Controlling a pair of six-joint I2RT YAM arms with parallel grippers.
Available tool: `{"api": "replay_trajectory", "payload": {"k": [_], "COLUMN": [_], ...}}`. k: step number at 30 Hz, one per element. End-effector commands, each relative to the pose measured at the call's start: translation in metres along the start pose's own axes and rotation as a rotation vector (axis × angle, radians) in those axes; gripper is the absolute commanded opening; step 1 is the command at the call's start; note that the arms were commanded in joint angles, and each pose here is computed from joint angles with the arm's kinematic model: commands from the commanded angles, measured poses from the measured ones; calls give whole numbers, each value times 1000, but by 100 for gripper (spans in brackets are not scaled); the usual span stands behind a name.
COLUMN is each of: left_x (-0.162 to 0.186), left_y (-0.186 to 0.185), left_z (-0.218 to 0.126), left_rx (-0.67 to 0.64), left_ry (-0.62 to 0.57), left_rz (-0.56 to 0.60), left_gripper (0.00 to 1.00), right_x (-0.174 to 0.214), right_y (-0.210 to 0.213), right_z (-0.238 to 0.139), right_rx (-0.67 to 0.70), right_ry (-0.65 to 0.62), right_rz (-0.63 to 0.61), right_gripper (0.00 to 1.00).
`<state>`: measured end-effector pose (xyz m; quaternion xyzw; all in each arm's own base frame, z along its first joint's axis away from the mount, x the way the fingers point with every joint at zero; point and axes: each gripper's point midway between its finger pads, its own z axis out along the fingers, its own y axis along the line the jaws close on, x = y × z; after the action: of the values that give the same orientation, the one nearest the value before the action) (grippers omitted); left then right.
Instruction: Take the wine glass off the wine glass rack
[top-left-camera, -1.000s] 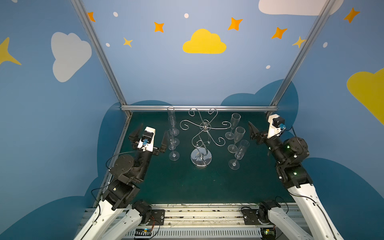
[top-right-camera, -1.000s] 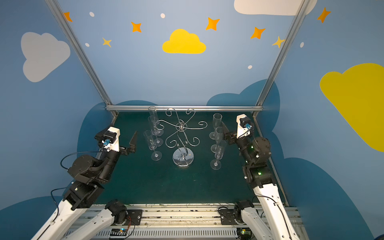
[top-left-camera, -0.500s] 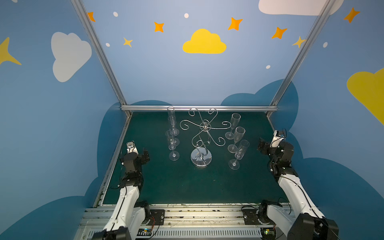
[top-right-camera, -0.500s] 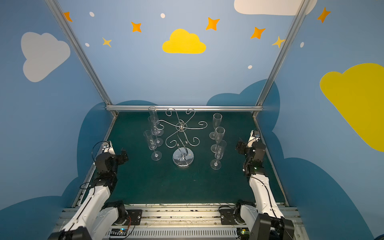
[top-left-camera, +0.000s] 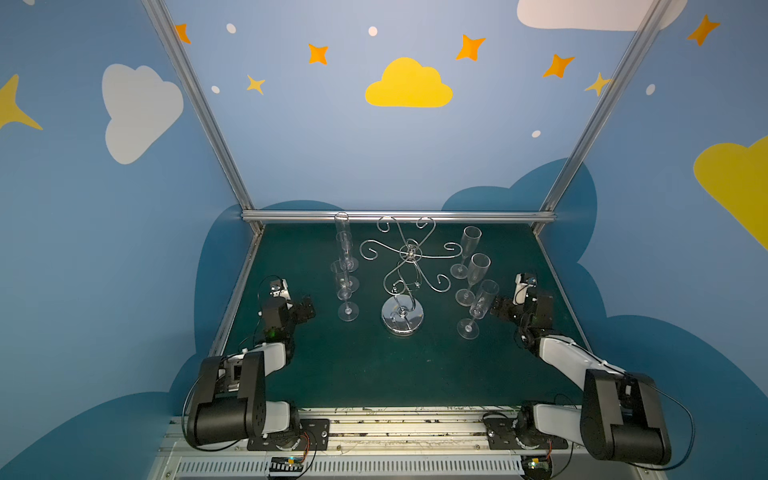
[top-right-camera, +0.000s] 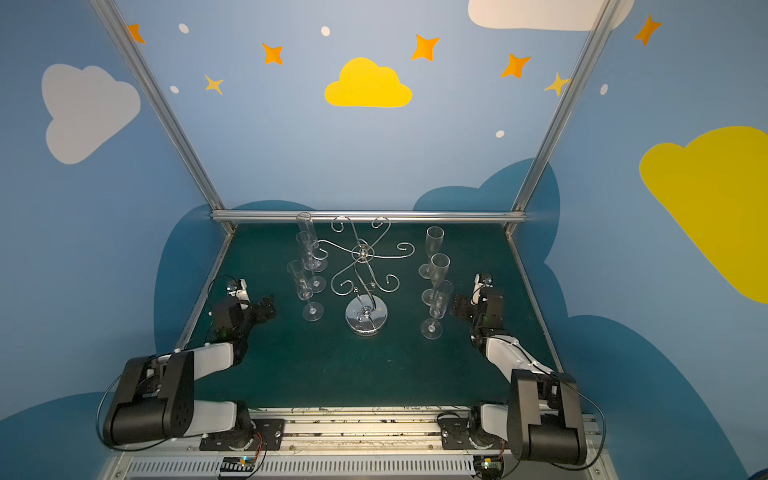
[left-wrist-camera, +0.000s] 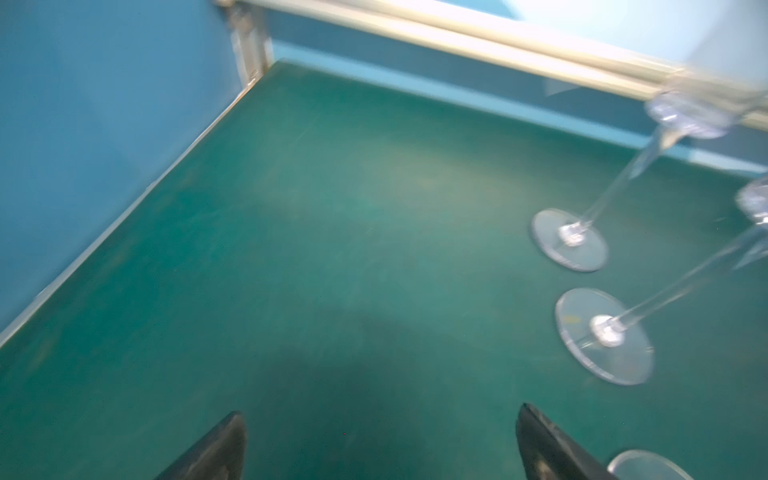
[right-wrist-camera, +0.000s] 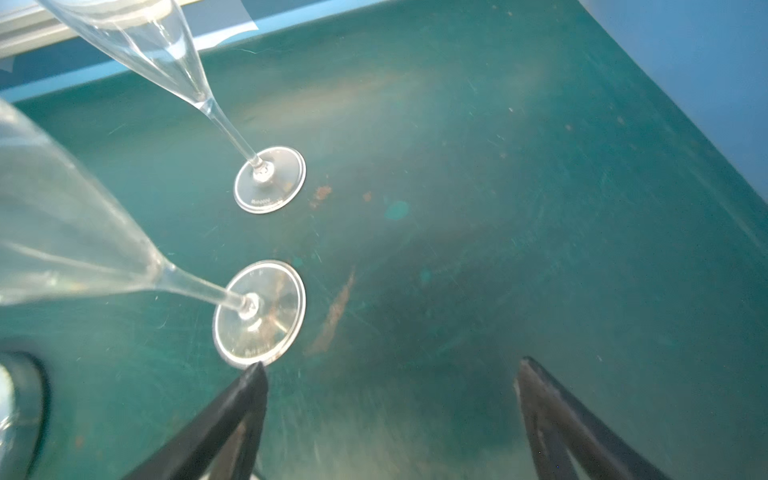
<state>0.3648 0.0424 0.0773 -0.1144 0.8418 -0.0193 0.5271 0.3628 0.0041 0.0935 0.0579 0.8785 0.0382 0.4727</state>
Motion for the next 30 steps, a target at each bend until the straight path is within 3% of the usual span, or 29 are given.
{"api": "replay_trajectory", "payload": {"k": [1,4,6,8,9,11,14,30], "left_x": [-21,-8,-14,-9,-9,-12,-10,-10], "left_y": [-26,-35,-34,-31,-32,-33,-32,-36], "left_z": [5,13,16,18,19,19,19,19], "left_rx": [100,117,100,73,78,81,67,70], "left_ry": [-71,-107,-116,-48,-74,-92,-56,-58], "left_rz": [81,138,132,118,134,139,129,155], "left_gripper": [100,100,100,100,100,100,100,100], "right_x": [-16,-12,-13,-7,-7,-9,-9,-8], "right_y": [-4,0,1,-8,-9,-5,-9,-8], "right_z": [9,19,25,26,27,27,27,26], "right_rx": [49,26,25,86,94,71,91,91], "right_ry": [-108,-193,-170,-56,-17,-64,-36,-38], "right_rz": [-31,-78,-118,-29,-17,-84,-23,-26], "right_gripper": [92,98,99,99,99,99,99,99]}}
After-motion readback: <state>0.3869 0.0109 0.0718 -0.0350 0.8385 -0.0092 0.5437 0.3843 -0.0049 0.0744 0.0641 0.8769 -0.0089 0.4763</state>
